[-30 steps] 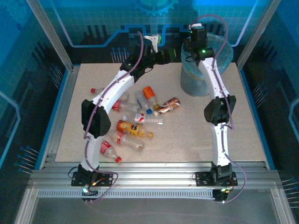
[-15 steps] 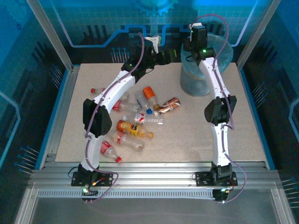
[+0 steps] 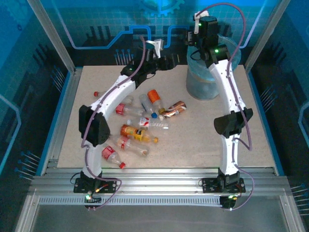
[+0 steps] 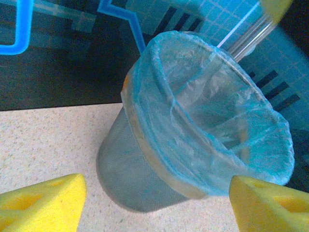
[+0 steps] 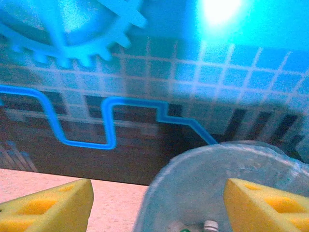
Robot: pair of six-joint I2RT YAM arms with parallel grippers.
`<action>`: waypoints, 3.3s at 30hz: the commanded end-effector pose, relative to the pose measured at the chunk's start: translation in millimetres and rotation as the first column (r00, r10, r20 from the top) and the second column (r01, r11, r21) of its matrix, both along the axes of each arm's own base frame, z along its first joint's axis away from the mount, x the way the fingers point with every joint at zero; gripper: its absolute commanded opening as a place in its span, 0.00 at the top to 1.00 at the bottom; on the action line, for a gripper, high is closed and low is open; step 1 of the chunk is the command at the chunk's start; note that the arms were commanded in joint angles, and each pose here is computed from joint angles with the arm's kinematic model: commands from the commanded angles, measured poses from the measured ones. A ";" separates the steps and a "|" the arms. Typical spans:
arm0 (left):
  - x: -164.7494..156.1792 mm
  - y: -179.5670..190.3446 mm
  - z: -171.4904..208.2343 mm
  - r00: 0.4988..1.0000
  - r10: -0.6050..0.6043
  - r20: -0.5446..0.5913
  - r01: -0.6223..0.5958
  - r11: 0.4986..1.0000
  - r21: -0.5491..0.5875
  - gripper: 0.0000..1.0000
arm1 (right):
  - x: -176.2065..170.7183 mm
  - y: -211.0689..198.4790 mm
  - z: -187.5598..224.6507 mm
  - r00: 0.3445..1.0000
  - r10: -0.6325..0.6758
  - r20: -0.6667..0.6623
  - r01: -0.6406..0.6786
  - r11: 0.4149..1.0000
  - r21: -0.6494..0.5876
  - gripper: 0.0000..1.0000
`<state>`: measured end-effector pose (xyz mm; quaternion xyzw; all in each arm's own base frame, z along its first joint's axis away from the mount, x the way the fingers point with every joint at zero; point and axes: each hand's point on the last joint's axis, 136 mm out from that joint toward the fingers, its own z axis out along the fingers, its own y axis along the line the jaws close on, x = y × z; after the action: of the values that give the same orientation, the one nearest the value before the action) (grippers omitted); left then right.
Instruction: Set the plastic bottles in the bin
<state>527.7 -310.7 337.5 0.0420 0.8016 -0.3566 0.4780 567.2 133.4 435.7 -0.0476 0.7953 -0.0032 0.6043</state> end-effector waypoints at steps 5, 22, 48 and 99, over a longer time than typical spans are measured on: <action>-74.3 50.7 50.4 0.996 0.024 0.089 -0.028 0.998 0.054 0.21 | -81.2 68.8 15.4 0.975 0.214 -0.066 -0.215 0.977 -0.007 0.27; -247.5 190.1 -63.0 0.937 0.293 -0.189 -0.221 0.918 0.329 0.17 | -213.6 233.3 -155.6 0.666 0.583 -0.465 -0.579 0.797 0.171 0.31; -356.2 329.7 -115.3 0.655 0.747 -0.114 -0.646 0.631 0.431 0.16 | -339.1 364.7 -312.6 0.275 0.576 -0.770 -0.780 0.602 0.172 0.36; -372.8 373.7 -79.0 0.543 0.831 0.117 -0.805 0.476 0.354 0.16 | -374.4 478.1 -380.2 0.192 0.684 -0.704 -0.756 0.560 0.338 0.39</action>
<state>150.9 63.1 254.5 -0.2754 0.7972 0.0658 0.5332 193.3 604.3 41.5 -0.4295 0.8591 0.2575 0.1062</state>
